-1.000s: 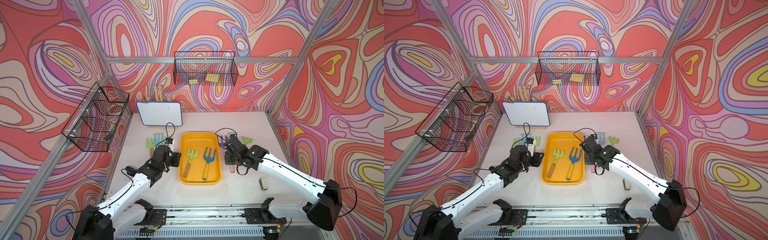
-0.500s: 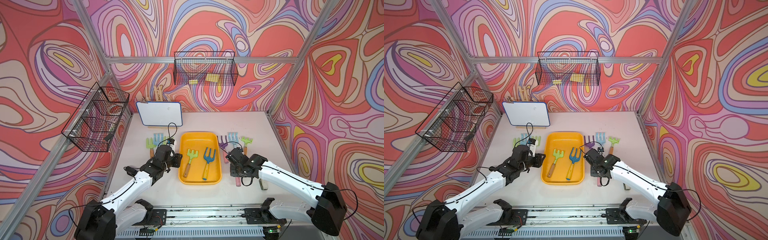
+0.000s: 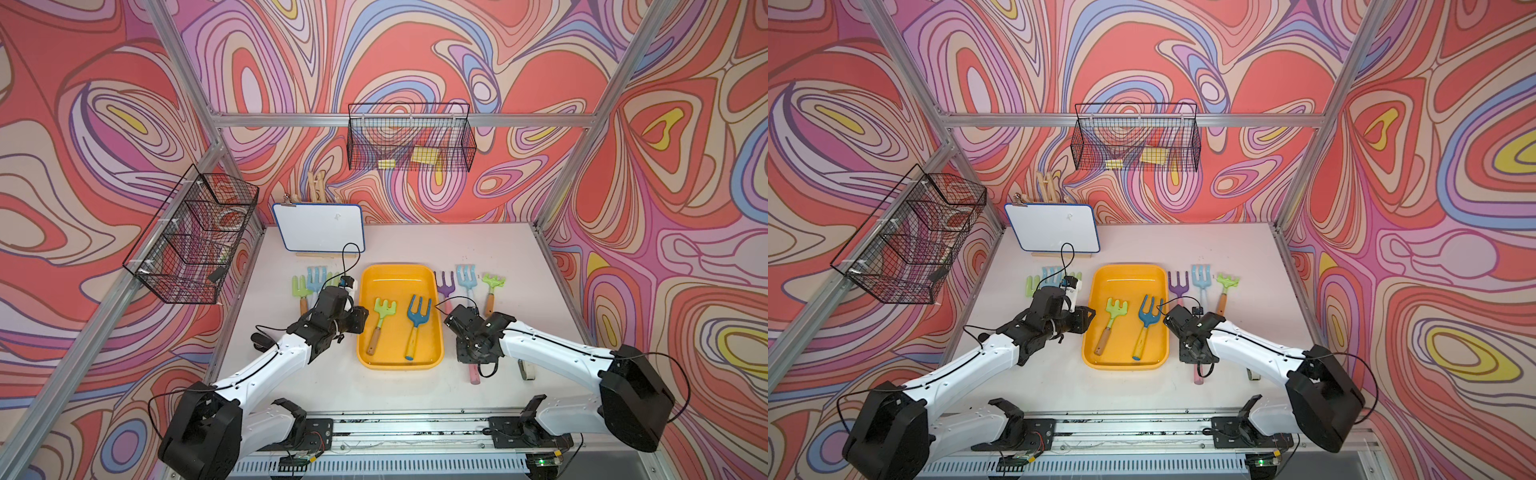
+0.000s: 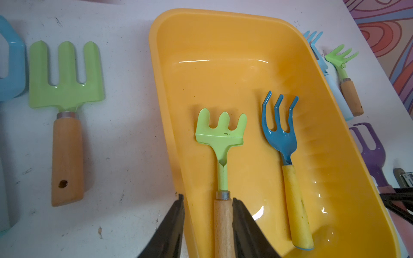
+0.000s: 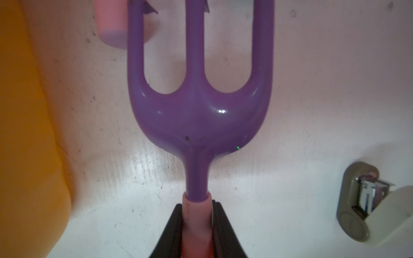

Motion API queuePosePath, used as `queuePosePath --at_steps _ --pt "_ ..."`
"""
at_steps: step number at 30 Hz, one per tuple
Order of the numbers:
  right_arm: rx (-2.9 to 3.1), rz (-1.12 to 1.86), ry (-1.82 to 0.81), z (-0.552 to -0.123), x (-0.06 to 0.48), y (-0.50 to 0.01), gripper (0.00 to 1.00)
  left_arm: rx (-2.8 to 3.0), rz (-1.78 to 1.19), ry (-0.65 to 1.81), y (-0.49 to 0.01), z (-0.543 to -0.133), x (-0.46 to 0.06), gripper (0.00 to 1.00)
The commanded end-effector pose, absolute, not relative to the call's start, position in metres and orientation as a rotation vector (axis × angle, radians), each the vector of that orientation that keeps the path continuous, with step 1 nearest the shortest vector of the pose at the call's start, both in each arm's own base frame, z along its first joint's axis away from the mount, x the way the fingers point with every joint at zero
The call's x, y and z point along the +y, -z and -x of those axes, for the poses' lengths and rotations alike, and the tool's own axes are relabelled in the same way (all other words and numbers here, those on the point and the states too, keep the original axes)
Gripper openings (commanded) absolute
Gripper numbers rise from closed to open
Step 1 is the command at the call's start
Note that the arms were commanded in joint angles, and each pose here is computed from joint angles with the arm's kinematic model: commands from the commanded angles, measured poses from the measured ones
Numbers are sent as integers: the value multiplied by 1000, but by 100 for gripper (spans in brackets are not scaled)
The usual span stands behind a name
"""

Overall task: Take the hand rake out of the storage box
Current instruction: Place the rake at the center of the board.

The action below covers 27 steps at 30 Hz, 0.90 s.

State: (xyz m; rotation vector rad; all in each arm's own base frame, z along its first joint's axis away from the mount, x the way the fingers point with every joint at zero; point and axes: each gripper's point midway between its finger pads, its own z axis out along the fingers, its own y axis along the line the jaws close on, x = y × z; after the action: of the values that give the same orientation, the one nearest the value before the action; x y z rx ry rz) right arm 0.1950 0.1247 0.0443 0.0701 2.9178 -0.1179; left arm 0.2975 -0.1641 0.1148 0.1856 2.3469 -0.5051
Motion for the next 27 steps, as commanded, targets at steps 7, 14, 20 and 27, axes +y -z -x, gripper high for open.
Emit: queuePosePath --at_steps 7,14,20,27 --pt "2936 -86 81 -204 127 -23 22 2352 -199 508 -121 -300 -169 40" --pt "2927 -86 70 -205 126 -24 40 2394 -212 479 -113 -302 -171 41" --pt "2876 -102 43 -206 123 -40 50 2426 -233 440 -110 -303 -174 43" --pt "2677 -120 -45 -221 117 -97 71 2493 -349 275 -102 -299 -186 50"
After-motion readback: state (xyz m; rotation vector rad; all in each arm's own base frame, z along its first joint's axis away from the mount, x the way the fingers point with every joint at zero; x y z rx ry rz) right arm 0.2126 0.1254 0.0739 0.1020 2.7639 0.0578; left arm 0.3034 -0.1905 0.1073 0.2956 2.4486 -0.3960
